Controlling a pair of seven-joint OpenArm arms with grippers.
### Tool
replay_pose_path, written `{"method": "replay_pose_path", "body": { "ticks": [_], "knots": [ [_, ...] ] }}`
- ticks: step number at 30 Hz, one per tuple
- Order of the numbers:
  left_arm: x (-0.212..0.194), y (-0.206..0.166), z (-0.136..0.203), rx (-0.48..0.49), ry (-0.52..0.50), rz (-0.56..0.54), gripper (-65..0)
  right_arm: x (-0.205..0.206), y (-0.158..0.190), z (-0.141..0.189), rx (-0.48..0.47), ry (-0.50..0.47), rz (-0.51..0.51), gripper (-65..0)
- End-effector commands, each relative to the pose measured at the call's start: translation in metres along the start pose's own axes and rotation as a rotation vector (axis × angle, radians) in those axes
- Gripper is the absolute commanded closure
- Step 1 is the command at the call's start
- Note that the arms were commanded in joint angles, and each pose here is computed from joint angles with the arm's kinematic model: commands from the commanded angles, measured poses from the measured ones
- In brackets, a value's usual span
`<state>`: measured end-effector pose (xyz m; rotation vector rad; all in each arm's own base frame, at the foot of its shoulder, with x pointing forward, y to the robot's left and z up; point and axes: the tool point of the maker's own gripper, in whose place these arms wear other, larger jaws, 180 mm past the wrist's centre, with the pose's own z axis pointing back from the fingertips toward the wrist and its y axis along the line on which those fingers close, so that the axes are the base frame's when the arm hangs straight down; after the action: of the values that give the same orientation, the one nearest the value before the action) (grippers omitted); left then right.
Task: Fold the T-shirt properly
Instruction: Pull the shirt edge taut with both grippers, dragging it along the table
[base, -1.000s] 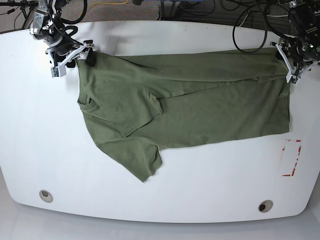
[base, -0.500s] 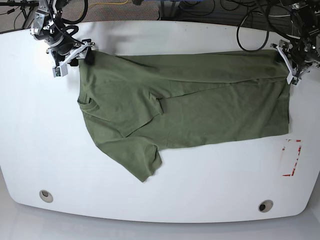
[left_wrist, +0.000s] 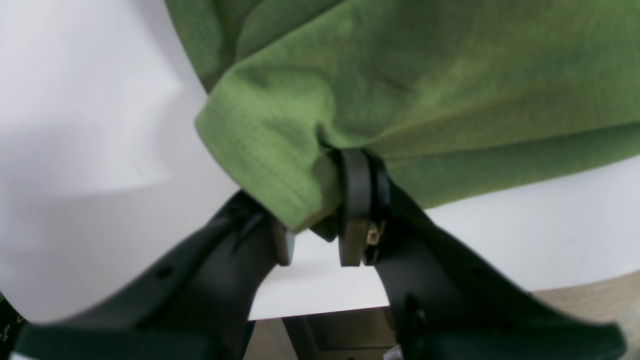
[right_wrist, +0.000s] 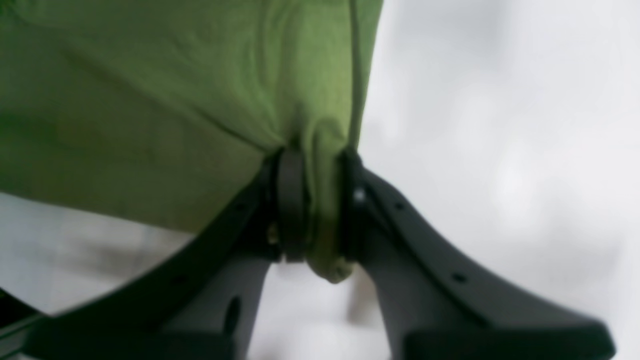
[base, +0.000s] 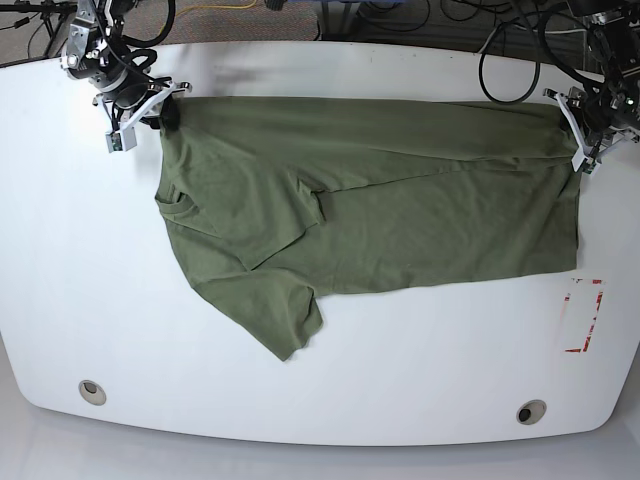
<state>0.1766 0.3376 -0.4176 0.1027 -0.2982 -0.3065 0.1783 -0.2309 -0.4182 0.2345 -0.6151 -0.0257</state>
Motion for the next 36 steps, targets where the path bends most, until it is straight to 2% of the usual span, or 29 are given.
{"method": "replay_pose_path", "body": {
  "ticks": [1, 7, 18, 28, 36],
  "knots": [
    [-0.015, 0.019, 0.007, 0.059, 0.078, -0.029, -11.0, 0.004, -0.008, 0.008, -0.016, -0.004, 0.034, -8.4],
    [-0.014, 0.037, 0.015, 0.097, 0.092, -0.058, -11.0, -0.004, -0.013, 0.013, -0.028, 0.02, 0.045, -10.8],
    [-0.022, 0.054, 0.026, 0.133, 0.132, -0.102, -12.1, -0.012, -0.02, 0.02, -0.04, 0.051, 0.064, -10.8],
    [0.0, 0.047, 0.05, 0.19, 0.148, -0.232, -31.4, -0.018, -0.02, 0.021, -0.041, 0.065, 0.062, -10.9],
    [0.01, 0.038, 0.066, 0.222, 0.116, -0.296, -32.8, -0.02, -0.022, 0.03, -0.055, 0.068, 0.072, -10.9]
  ]
}}
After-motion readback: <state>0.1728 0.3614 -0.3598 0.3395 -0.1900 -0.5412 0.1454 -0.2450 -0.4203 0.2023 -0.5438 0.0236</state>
